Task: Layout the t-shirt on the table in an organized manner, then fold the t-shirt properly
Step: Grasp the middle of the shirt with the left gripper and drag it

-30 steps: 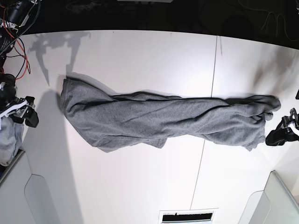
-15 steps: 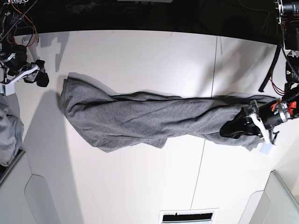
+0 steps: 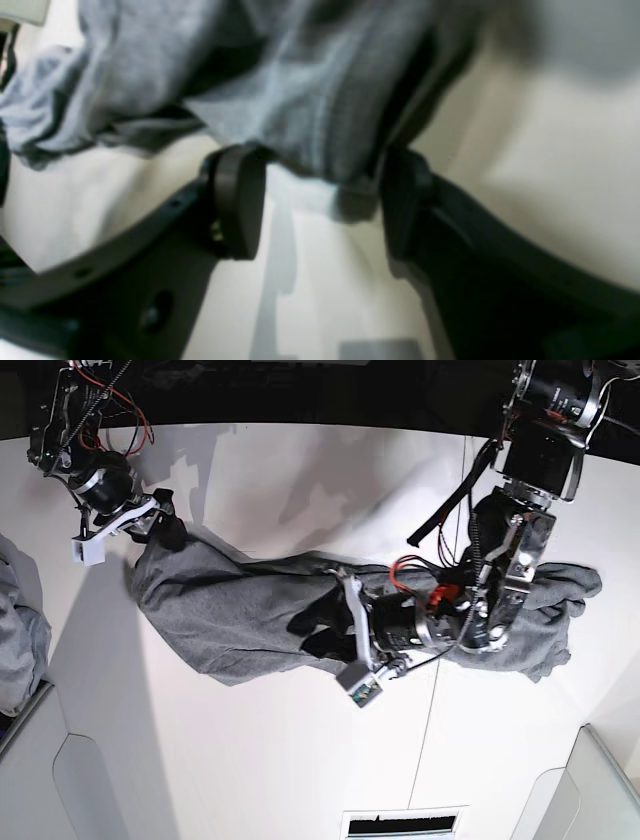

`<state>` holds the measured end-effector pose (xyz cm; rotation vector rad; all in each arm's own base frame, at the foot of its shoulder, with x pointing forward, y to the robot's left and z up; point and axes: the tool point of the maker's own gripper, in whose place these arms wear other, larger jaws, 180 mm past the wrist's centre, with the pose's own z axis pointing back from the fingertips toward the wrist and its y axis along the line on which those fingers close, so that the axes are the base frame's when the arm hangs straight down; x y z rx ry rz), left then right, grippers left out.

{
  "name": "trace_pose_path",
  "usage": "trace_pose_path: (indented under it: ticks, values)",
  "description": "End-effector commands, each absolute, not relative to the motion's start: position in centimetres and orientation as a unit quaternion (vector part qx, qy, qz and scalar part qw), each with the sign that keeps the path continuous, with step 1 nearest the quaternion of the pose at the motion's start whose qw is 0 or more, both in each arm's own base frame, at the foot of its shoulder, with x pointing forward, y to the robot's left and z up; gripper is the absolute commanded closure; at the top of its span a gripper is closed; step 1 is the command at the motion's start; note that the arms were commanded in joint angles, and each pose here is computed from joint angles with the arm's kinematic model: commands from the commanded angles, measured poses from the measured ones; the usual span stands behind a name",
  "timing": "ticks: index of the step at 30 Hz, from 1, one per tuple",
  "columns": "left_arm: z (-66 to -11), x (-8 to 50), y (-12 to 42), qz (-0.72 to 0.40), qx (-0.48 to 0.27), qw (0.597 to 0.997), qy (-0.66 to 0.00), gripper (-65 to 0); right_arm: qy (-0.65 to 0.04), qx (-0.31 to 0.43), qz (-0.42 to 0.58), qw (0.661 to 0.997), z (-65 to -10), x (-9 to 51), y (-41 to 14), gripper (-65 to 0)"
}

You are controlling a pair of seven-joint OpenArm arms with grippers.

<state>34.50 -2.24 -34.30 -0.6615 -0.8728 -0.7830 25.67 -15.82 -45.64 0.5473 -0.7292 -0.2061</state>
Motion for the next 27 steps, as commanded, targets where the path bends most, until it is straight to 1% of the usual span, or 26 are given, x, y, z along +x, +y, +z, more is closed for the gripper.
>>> trace_pose_path:
  ticks: [1, 3, 4, 5, 6, 8, 9, 15, 18, 21, 24, 27]
  values:
    - [-32.6, 35.8, -3.2, -0.368, -0.303, 0.767, -0.43, -26.0, -0.361, 0.263, -0.096, 0.889, -45.1, 26.2, -15.8, -36.4]
    - [-33.2, 35.7, -5.2, -0.385, -0.293, 0.764, -0.427, -26.0, -0.36, 0.265, -0.096, 0.889, -45.3, 26.2, -15.2, -36.4]
    - [-33.5, 35.7, -6.0, -0.392, -0.289, 0.763, -0.425, -26.0, -0.359, 0.266, -0.096, 0.889, -45.3, 26.2, -15.0, -35.0]
    - [-33.9, 35.5, -6.9, -0.403, -0.287, 0.76, -0.421, -26.0, -0.36, 0.269, -0.096, 0.888, -45.3, 26.2, -14.8, -30.2]
    - [-34.3, 35.3, -7.7, -0.412, -0.284, 0.759, -0.416, -26.0, -0.36, 0.271, -0.094, 0.888, -45.3, 26.1, -14.7, -23.0]
    - [-35.1, 35.2, -8.7, -0.418, -0.276, 0.762, -0.41, -26.0, -0.36, 0.271, -0.095, 0.887, -45.3, 26.2, -14.6, -5.9]
    - [-35.5, 35.2, -9.0, -0.415, -0.274, 0.766, -0.407, -26.0, -0.361, 0.271, -0.095, 0.887, -45.2, 26.2, -14.6, 0.0]
    - [-36.0, 35.4, -8.8, -0.403, -0.271, 0.775, -0.404, -26.0, -0.361, 0.274, -0.09, 0.887, -44.7, 26.3, -14.5, 0.0]
    - [-36.2, 35.5, -8.6, -0.409, -0.26, 0.776, -0.404, -26.0, -0.344, 0.303, -0.088, 0.884, -44.1, 25.6, -13.5, 0.0]
    - [-36.5, 35.6, -8.1, -0.413, -0.252, 0.777, -0.402, -26.0, -0.348, 0.326, -0.089, 0.874, -43.0, 24.5, -12.6, 0.0]
    - [-36.8, 35.7, -7.3, -0.413, -0.244, 0.781, -0.399, -26.0, -0.371, 0.31, -0.084, 0.872, -41.7, 23.9, -13.2, 0.0]
    - [-37.1, 35.8, -6.5, -0.414, -0.238, 0.785, -0.396, -26.0, -0.416, 0.269, -0.078, 0.865, -40.0, 25.1, -15.3, 0.0]
